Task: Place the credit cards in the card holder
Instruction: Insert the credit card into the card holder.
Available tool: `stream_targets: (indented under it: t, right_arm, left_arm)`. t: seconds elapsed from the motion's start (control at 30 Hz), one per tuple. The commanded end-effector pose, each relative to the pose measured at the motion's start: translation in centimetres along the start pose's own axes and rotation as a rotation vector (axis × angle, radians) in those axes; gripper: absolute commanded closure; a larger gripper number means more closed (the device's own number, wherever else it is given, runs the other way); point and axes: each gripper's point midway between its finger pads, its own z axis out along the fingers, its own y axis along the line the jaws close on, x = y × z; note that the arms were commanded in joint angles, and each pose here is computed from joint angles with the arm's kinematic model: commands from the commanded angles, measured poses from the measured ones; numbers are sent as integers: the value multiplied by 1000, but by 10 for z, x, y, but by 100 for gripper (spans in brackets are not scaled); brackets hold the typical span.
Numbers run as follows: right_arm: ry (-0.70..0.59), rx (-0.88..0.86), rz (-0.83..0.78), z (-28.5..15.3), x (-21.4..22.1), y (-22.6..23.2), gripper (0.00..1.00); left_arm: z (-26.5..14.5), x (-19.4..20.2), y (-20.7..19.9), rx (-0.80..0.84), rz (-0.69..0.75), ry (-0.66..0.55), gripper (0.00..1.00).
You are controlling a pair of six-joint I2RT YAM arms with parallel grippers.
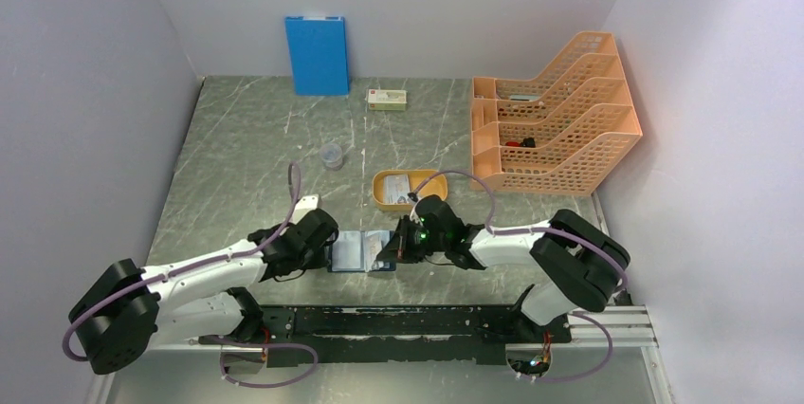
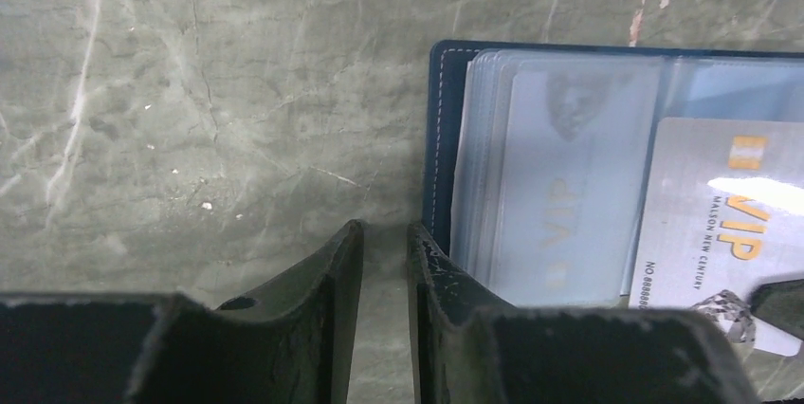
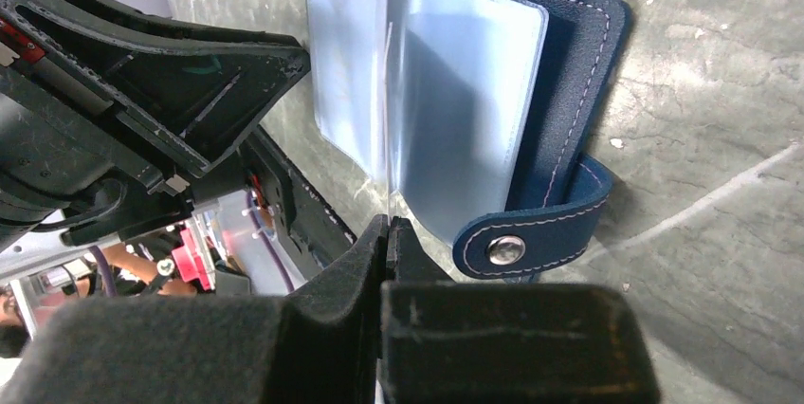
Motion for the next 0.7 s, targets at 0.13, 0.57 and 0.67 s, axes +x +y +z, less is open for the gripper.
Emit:
stream_targets:
  t: [0.13,0.57,0.67]
  right_arm:
    - [2,-42,-4,3,-1,6,100]
    - [20,-41,29,13,2,0,100]
    - [-2,-22,53,13,1,-7,100]
  left_arm:
    - [7,17,0,31,-24,55,72]
    - [7,21,0,42,-24,66,73]
    - [7,22,1,42,-23,69,73]
